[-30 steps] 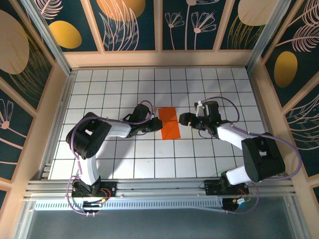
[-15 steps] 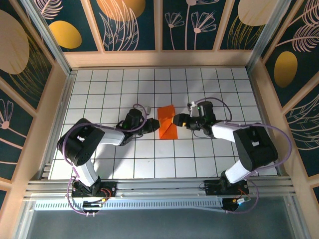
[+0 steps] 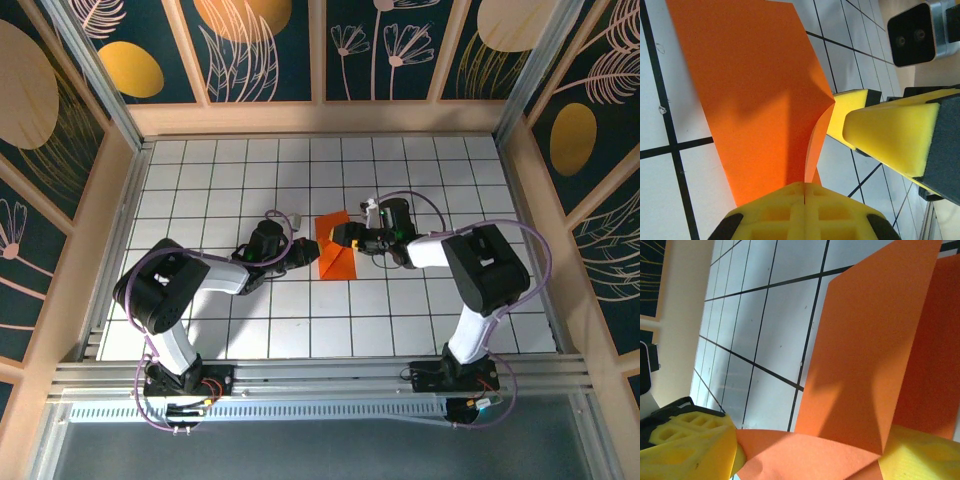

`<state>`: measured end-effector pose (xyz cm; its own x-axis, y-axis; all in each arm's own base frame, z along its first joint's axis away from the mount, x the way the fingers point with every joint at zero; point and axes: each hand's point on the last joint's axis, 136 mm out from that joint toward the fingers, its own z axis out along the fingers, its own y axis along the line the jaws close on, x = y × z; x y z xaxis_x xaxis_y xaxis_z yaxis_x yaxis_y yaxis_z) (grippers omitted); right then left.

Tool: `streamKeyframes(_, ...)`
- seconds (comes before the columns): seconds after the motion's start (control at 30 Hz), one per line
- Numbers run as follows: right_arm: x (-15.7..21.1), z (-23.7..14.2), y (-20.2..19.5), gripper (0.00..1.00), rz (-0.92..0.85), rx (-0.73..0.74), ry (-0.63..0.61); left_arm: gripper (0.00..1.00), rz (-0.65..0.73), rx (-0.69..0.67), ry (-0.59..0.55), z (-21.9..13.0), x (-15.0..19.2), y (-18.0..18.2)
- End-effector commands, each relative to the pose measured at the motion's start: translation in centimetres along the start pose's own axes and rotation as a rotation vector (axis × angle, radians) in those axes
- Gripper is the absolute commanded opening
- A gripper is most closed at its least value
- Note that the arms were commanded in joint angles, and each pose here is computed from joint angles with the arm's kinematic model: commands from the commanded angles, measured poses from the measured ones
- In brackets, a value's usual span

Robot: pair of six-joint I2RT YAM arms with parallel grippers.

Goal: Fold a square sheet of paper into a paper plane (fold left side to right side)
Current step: Turn over the paper at the center of the table.

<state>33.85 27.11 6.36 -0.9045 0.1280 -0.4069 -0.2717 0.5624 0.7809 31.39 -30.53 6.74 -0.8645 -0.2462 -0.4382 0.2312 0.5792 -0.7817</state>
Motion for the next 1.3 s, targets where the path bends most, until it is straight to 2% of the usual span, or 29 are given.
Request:
streamKeyframes(0.0,-1.3,0.4,2.0,0.72,-0.034,-0.064,-0.027,0.00,-0.007,-0.003,-0.027,0.0,-0.5,0.2)
streamKeyframes(0.57,0.0,1.8,0.5,0.56,-0.027,-0.008,-0.002,0.02,-0.051,-0.048,-0.002,1.1,0.4,2.2)
streamKeyframes(0.73,0.2,2.3,0.4,0.49,-0.048,0.012,0.003,0.09,-0.055,-0.060,0.004,1.3,0.5,2.5)
streamKeyframes(0.97,0.2,2.3,0.4,0.33,-0.068,0.033,-0.003,0.23,-0.074,-0.069,-0.025,0.8,0.0,2.5)
streamKeyframes(1.2,-2.0,0.7,2.7,0.08,-0.139,0.019,-0.077,0.44,-0.073,-0.071,-0.097,-0.8,-1.7,1.3)
streamKeyframes(1.27,-3.0,-0.2,3.7,0.02,-0.165,0.012,-0.111,0.51,-0.064,-0.045,-0.140,-2.0,-2.9,0.0)
